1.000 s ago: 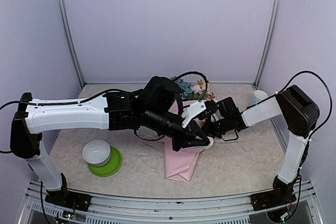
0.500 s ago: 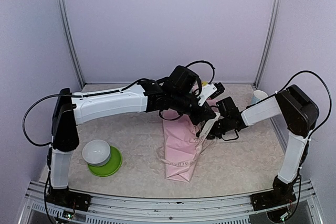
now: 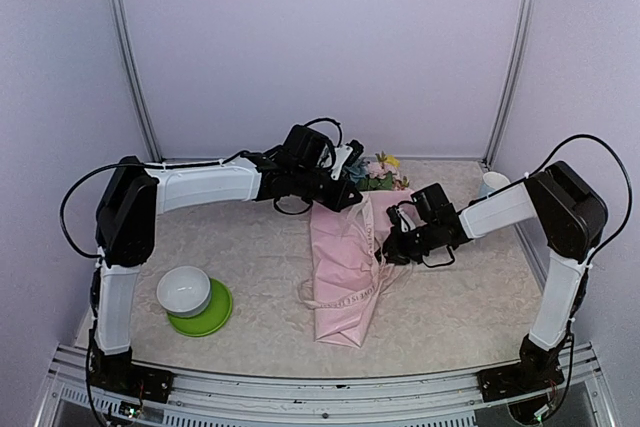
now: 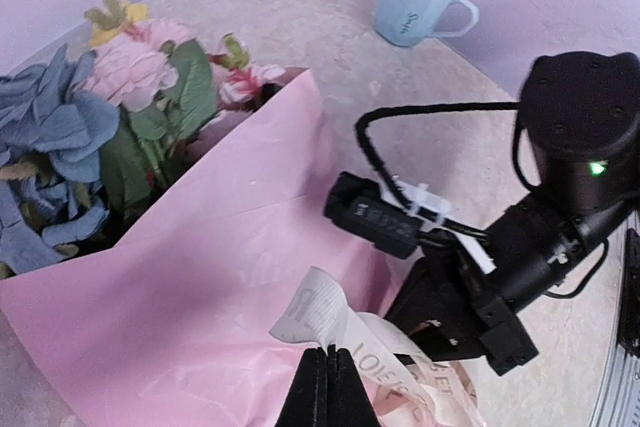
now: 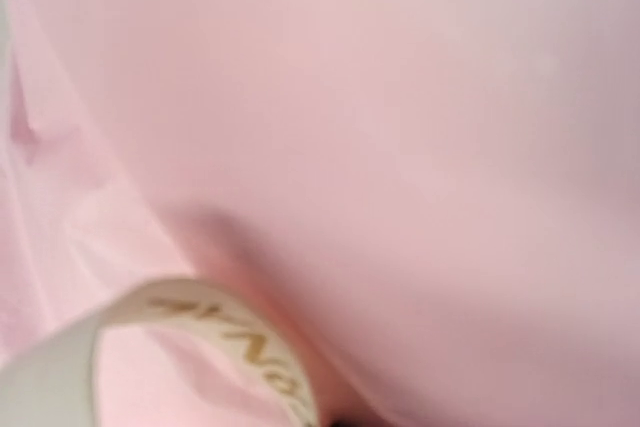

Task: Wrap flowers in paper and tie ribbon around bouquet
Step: Cross the ribbon over the folded bouquet.

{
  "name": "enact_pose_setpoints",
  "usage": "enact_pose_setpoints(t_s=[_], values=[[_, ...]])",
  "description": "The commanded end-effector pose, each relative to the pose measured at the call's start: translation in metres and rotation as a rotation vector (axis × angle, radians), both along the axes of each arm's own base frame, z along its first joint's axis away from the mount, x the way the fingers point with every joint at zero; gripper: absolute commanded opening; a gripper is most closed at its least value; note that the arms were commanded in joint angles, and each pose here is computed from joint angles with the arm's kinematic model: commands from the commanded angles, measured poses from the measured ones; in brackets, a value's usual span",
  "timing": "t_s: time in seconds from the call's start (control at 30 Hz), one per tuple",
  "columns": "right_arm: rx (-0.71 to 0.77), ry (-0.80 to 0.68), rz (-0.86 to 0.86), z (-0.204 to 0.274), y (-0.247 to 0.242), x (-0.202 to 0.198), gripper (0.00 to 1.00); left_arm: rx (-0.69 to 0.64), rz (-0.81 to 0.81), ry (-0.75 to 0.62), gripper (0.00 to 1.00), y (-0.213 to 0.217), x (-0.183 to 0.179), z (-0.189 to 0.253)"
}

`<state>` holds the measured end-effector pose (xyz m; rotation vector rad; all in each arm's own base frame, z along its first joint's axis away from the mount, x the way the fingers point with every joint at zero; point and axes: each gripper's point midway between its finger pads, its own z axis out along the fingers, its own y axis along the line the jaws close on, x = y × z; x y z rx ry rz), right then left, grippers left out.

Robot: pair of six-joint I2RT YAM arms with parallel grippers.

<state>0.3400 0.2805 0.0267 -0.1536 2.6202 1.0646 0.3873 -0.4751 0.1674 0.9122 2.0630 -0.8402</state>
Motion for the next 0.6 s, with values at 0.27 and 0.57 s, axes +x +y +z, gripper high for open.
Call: enact_pose_setpoints(t_s=[0.27,0.57], values=[[-0.018,-0.015,0.045,0.002,0.001,0.001,0.00,-0.094,-0.379,-0.168,0.00,-0.038,-0.061,0.039],[-0.005,-0.008,0.048,0.002,0.001,0.000,0.00,-0.162,-0.350,-0.125,0.00,-0.045,-0.031,0.028]])
